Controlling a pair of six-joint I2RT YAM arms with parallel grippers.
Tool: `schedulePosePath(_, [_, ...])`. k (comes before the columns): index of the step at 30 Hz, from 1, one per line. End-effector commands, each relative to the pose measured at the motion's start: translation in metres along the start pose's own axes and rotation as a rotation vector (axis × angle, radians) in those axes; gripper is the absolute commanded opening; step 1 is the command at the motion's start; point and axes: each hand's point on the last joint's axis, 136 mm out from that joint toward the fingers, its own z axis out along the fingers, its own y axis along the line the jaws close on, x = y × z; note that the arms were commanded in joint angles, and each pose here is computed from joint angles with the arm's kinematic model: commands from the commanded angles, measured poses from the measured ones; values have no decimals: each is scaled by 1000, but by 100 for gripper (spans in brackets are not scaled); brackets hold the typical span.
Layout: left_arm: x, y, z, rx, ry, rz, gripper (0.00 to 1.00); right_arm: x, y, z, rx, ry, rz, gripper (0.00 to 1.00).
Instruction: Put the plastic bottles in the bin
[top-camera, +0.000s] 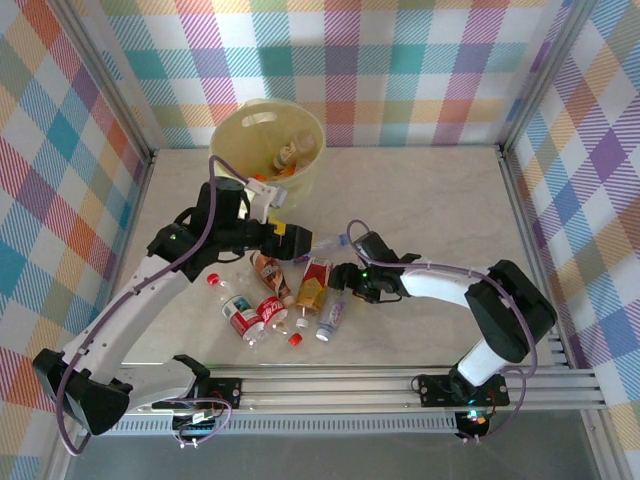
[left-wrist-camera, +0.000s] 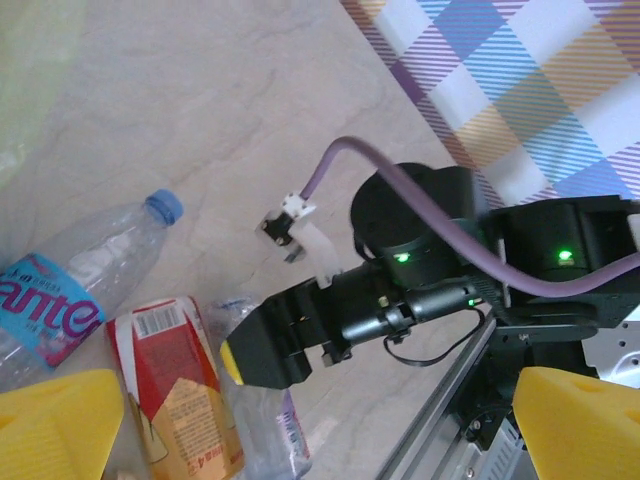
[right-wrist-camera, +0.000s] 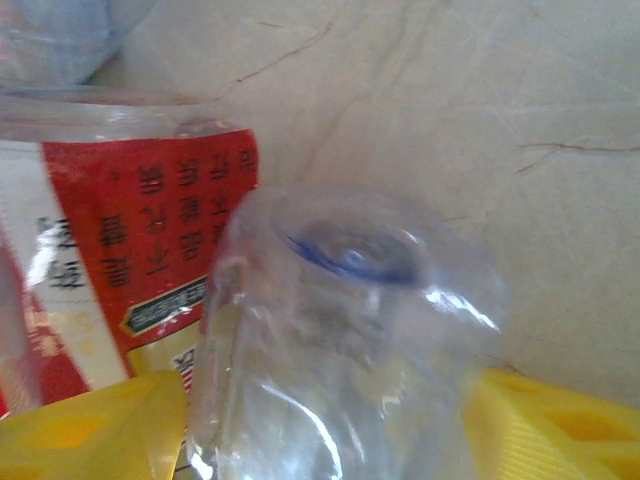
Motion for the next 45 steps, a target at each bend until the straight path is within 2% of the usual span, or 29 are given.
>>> schedulePosePath(1, [-3,-6,7,23,-26,10,100,-3,-1,5,17,-22,24,72])
schedulePosePath(6, [4,-13,14,43,-10,20,100,-9,-5,6,45,-44,42,70])
schedulePosePath(12, [16,-23,22,77,32,27,100,-20,-8,-3,89,-103,27,59])
schedulePosePath(17, [24,-30,32,104,57,19,100,-34,-9,-25,119,-175,-28,55])
schedulePosePath(22, [31,-41,47,146,73,-11,99,-56,-12,-67,132,-269,-73,53])
schedulePosePath(30, [33,-49,77,198,54,-76,97,-78,18,-152,52,-400,-225,53])
schedulePosePath(34, [32,-62,89,273,24,-75,96,-81,41,-186,-82,-418,-230,53])
schedulePosePath(45, [37,-90,114,360,13,-67,90,-80,81,-216,-272,-420,-213,53])
